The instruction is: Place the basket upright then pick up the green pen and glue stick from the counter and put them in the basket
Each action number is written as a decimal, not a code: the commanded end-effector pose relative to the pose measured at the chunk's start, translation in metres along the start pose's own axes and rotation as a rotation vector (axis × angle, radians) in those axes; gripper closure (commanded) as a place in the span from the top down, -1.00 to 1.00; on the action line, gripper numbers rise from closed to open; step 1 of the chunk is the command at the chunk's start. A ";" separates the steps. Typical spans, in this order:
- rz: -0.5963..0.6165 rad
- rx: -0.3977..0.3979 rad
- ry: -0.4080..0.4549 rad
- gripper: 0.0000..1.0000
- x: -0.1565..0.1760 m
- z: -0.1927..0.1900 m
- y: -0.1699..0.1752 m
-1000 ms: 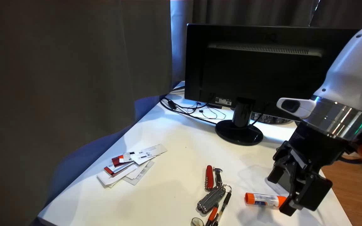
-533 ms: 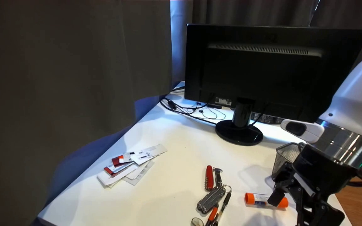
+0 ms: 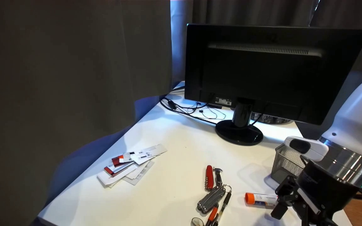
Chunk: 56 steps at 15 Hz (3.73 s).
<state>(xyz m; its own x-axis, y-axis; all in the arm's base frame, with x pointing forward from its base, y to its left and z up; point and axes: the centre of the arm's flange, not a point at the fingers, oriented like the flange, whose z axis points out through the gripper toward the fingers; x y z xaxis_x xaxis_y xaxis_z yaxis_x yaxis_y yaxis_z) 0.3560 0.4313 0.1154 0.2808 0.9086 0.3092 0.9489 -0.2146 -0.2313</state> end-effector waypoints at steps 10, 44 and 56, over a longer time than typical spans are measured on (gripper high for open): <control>-0.022 -0.027 0.071 -0.34 -0.004 0.027 0.003; 0.079 -0.044 0.249 -0.88 0.000 -0.109 -0.005; 0.199 -0.263 0.645 -0.88 -0.043 -0.185 0.046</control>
<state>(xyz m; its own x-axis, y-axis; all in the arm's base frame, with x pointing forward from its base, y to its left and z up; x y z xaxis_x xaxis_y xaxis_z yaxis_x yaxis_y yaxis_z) 0.4160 0.3340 0.2558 0.4132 0.5142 0.7516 0.8680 -0.4720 -0.1544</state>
